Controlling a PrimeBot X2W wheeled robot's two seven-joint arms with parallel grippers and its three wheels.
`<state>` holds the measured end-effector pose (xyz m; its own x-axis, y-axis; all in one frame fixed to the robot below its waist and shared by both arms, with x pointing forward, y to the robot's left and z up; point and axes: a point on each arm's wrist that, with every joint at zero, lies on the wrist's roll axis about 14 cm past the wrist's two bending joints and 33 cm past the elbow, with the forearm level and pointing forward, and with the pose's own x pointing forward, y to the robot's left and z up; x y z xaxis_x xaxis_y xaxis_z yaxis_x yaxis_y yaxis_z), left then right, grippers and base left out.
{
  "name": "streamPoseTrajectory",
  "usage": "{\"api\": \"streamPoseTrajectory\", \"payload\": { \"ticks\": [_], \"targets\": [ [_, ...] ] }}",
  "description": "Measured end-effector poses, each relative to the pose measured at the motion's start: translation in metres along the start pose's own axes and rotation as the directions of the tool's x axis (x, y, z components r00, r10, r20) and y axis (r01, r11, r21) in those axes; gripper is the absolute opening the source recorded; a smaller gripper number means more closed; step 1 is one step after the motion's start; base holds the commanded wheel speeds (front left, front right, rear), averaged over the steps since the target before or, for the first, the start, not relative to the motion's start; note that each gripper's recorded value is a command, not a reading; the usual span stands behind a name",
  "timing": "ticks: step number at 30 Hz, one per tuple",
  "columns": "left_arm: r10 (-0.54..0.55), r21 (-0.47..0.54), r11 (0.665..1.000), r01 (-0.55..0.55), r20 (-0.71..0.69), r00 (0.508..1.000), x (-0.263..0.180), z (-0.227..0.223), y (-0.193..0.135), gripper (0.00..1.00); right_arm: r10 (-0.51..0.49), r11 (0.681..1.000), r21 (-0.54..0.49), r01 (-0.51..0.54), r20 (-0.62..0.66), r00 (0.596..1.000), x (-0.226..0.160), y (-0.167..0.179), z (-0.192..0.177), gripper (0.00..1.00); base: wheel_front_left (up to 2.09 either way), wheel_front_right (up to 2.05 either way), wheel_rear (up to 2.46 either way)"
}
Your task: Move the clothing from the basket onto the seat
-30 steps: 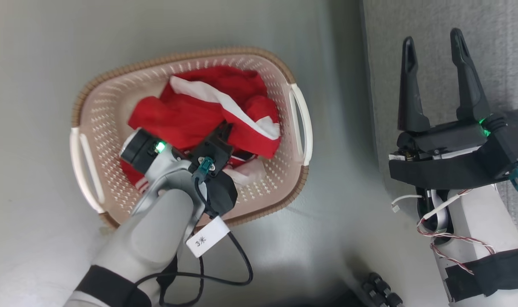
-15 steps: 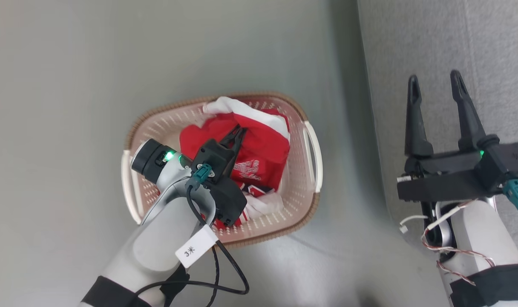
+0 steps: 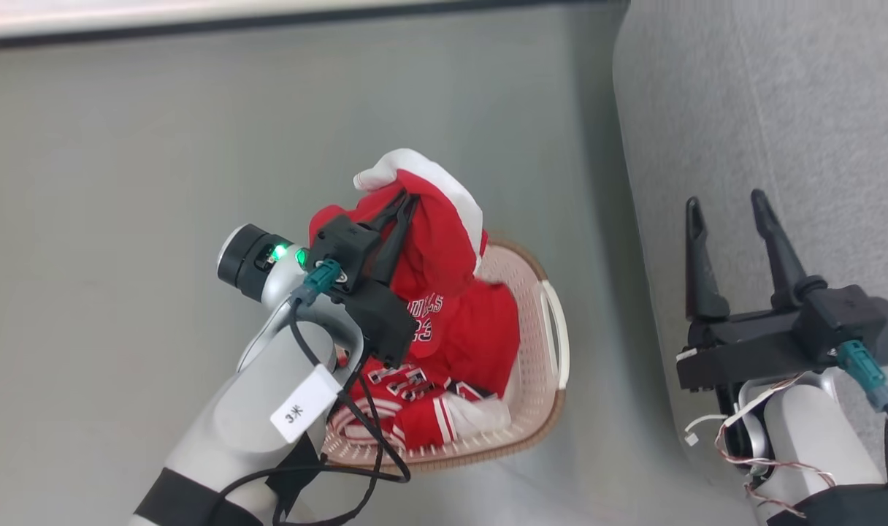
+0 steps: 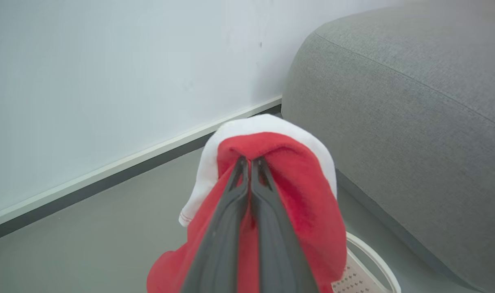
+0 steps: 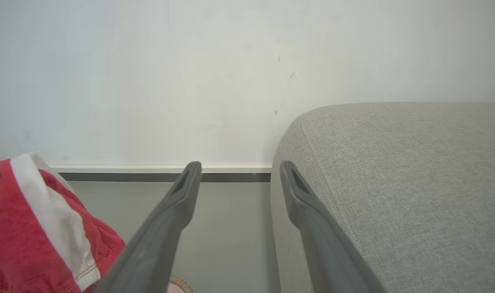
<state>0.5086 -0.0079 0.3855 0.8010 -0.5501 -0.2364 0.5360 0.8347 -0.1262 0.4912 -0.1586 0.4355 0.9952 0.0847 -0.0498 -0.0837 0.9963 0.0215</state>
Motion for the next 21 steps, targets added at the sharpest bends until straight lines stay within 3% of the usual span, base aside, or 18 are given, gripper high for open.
{"api": "streamPoseTrajectory", "payload": {
  "ticks": [9,21],
  "targets": [
    [0.038,0.024,0.999,-0.042,0.141,0.989,-0.023,0.070,0.006,0.00,0.073,0.997,0.007,-0.074,0.035,0.997,-0.020,0.024,0.026,1.00,0.00,0.00,0.00],
    [0.025,0.099,0.994,-0.055,0.276,0.961,-0.063,0.138,-0.011,0.00,0.154,0.988,-0.002,-0.154,0.071,0.986,-0.057,0.049,0.052,1.00,0.00,0.00,0.00]
  ]
}}
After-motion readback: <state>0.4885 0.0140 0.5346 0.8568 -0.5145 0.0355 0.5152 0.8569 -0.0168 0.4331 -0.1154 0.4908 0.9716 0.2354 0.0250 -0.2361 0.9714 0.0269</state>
